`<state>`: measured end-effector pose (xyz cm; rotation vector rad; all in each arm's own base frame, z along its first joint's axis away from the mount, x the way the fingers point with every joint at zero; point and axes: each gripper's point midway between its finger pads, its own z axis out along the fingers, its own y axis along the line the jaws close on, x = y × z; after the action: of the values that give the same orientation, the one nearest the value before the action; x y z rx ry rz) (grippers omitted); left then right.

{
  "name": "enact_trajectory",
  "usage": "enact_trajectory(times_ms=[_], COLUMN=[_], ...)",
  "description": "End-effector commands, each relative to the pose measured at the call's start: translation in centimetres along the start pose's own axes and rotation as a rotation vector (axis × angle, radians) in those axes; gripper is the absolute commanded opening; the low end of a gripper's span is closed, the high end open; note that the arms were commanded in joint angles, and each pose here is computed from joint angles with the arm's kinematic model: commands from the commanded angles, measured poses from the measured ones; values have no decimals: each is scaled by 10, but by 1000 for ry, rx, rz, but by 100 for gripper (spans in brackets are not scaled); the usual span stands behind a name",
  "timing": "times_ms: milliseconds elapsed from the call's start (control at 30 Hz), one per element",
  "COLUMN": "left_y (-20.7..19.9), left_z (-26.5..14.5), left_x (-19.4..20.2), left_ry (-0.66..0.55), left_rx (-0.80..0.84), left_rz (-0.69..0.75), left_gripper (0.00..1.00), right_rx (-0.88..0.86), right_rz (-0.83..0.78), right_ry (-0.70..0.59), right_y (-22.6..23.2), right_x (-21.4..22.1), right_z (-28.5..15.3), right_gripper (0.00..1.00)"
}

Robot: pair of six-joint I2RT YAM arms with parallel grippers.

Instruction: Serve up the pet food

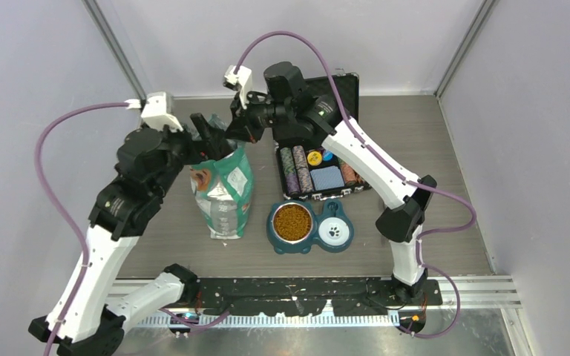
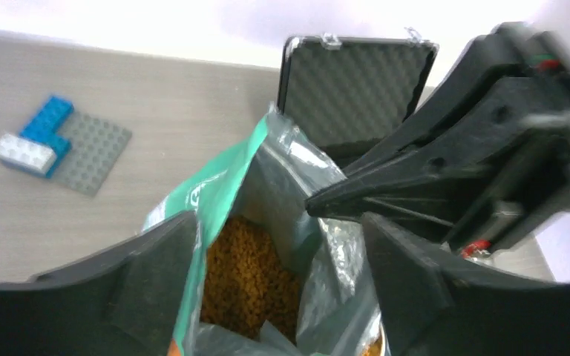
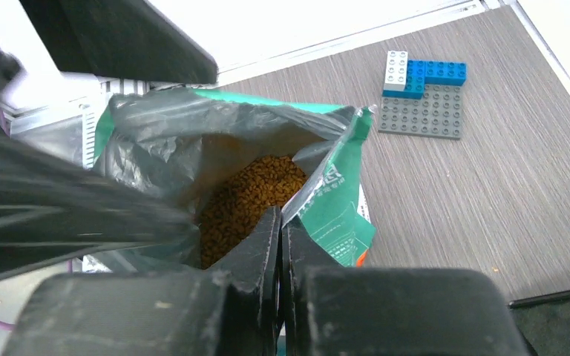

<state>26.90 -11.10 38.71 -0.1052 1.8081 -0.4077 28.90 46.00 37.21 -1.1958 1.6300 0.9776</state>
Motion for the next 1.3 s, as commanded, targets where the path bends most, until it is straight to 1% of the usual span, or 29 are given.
enact_trajectory(times_ms=[0, 67, 133, 233, 300, 367, 433, 500, 533, 600, 733, 867, 933, 1000, 1100, 1233, 1267], left_y=[-14, -11, -9, -18, -22, -20, -13, 2, 10, 23, 32, 32, 33, 25, 6, 5, 6], left_z=[-41, -44, -39, -23, -12, -1, 6, 13, 15, 15, 14, 10, 7, 2, -8, 0, 4], left_x=[-82, -92, -97, -97, -93, -83, -65, -46, -45, -48, -57, -63, -68, -67, -64, -59, -55], left_ry=[-269, -274, -263, -201, -157, -132, -104, -86, -100, -115, -120, -132, -158, -174, -177, -152, -130], left_rx=[74, 59, 51, 157, 237, 310, 371, 379, 358, 336, 412, 467, 464, 510, 640, 696, 708], left_rz=[73, 134, 172, 263, 331, 446, 572, 666, 680, 664, 555, 492, 465, 475, 502, 516, 507], left_gripper=[98, 99, 99, 99, 99, 99, 99, 99, 99, 99, 99, 99, 99, 99, 99, 99, 99], right_rx=[-105, -123, -131, -146, -163, -161, -154, -145, -142, -141, -143, -130, -104, -99, -117, -146, -152], right_rz=[-162, -168, -173, -186, -191, -181, -166, -159, -162, -159, -139, -124, -122, -129, -110, -112, -115], right_ry=[-266, -253, -245, -241, -238, -229, -218, -207, -203, -192, -170, -157, -152, -153, -157, -178, -181], right_y=[31, 34, 34, 36, 38, 35, 31, 27, 26, 26, 23, 17, 12, 10, 9, 16, 18], right_x=[-80, -74, -70, -66, -64, -61, -57, -53, -52, -49, -44, -41, -40, -42, -44, -52, -53], right_z=[-43, -43, -44, -45, -44, -44, -45, -47, -47, -46, -40, -34, -31, -29, -22, -18, -17], right_gripper=[5, 5, 5, 5, 5, 5, 5, 5, 5, 5, 5, 5, 5, 5, 5, 5, 5])
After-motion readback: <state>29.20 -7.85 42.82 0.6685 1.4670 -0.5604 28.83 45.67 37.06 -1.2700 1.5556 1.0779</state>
